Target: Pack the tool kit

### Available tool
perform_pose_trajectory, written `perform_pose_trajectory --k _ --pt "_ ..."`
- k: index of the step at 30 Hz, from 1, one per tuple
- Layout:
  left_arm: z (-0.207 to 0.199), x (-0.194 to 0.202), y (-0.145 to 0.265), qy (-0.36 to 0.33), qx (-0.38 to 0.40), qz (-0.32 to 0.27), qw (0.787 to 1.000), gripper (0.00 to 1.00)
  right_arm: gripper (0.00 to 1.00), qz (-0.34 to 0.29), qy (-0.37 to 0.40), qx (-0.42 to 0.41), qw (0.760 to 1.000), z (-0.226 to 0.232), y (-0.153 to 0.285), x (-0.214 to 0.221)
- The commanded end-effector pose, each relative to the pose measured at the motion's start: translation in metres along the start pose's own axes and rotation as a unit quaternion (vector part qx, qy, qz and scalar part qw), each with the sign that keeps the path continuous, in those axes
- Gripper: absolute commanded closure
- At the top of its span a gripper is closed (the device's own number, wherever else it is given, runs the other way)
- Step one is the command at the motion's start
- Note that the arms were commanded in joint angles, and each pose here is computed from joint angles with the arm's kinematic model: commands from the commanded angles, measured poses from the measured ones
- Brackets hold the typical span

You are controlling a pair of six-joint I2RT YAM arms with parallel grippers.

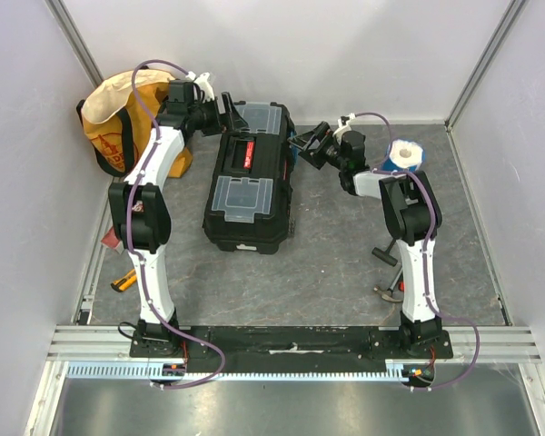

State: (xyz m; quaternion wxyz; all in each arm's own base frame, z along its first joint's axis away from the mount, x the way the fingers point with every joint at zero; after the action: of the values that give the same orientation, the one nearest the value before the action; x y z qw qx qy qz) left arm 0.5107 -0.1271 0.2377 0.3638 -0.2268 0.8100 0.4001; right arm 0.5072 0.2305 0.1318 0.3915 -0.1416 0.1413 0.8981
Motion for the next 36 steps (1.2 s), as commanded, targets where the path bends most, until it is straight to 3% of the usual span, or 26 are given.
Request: perform_pose_trajectory --k 1,5,12,25,27,30,32,33,36 --pt "-0.031 0.071 -0.024 0.022 0.108 0.142 0.984 0.09 0.02 0.102 0.0 -0.026 0.994 -0.007 -0.016 0.052" --pt "-0.032 0.078 -0.027 0.027 0.129 0.152 0.98 0.09 0.02 0.121 -0.007 -0.047 0.992 -0.004 -0.02 0.06" --pt "-0.035 0.086 -0.03 0.03 0.154 0.163 0.974 0.09 0.02 0.156 -0.054 -0.196 0.967 0.034 -0.015 0.067" --pt "-0.038 0.096 -0.035 0.03 0.158 0.175 0.971 0.08 0.02 0.202 0.027 -0.323 0.924 0.09 -0.007 0.089" --pt "-0.04 0.1 -0.037 0.031 0.159 0.182 0.97 0.08 0.18 0.201 0.033 -0.325 0.924 0.093 -0.007 0.09" --pt "-0.042 0.105 -0.04 0.027 0.156 0.19 0.969 0.09 0.55 0.201 0.031 -0.326 0.923 0.095 -0.009 0.091" --pt "-0.043 0.108 -0.041 0.025 0.152 0.194 0.969 0.09 0.9 0.197 0.027 -0.333 0.922 0.098 -0.007 0.09" --pt "-0.044 0.108 -0.042 0.024 0.151 0.195 0.969 0.09 1.0 0.194 0.025 -0.336 0.921 0.099 -0.007 0.089" --pt "-0.045 0.111 -0.043 0.022 0.146 0.198 0.969 0.1 1.0 0.178 0.023 -0.346 0.921 0.106 -0.002 0.086"
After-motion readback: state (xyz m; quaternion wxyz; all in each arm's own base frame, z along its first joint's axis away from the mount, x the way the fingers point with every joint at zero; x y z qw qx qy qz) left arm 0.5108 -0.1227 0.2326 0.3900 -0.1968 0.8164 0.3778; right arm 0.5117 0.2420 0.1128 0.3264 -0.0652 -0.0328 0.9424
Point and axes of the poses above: each gripper's point midway between its finger pads, its own y axis back along the fingers, its own z axis along the line the jaws close on, x = y × z, the point moved 7 cm from there along y, back along the fingers, and after that the axes turned 6 degrees about -y, right-handed, at the moved point
